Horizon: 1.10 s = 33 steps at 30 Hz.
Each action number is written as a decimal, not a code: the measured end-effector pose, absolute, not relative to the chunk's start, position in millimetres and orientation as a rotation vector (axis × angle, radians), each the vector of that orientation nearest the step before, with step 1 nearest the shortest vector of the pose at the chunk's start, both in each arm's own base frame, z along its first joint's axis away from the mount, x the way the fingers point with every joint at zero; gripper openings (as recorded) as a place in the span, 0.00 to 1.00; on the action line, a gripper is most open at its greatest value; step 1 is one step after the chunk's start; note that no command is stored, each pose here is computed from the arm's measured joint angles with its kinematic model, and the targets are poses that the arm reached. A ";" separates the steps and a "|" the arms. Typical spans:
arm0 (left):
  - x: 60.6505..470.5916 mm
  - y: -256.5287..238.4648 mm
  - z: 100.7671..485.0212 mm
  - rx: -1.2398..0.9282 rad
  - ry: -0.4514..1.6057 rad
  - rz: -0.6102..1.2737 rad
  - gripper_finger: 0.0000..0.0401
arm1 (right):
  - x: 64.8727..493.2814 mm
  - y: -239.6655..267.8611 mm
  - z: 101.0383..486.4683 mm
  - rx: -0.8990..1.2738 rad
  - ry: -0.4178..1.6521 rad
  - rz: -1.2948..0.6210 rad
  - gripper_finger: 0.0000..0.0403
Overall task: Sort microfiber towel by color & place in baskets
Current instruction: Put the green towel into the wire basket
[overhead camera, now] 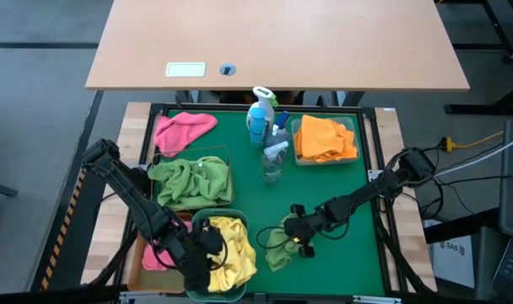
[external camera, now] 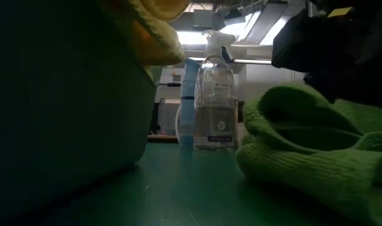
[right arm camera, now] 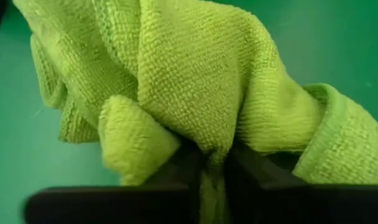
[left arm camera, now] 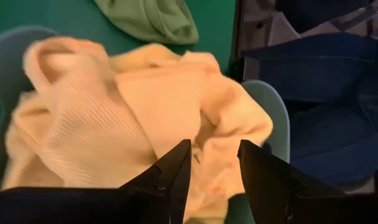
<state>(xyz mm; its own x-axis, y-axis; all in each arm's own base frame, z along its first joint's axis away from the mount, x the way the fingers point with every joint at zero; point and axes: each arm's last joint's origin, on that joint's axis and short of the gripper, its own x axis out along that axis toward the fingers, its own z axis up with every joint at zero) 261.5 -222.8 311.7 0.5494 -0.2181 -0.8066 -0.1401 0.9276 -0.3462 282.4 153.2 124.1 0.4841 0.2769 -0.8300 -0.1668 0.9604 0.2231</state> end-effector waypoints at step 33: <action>267.2 -192.4 354.5 -0.491 0.626 0.109 0.32 | 343.2 179.4 283.3 -0.161 0.697 0.267 0.04</action>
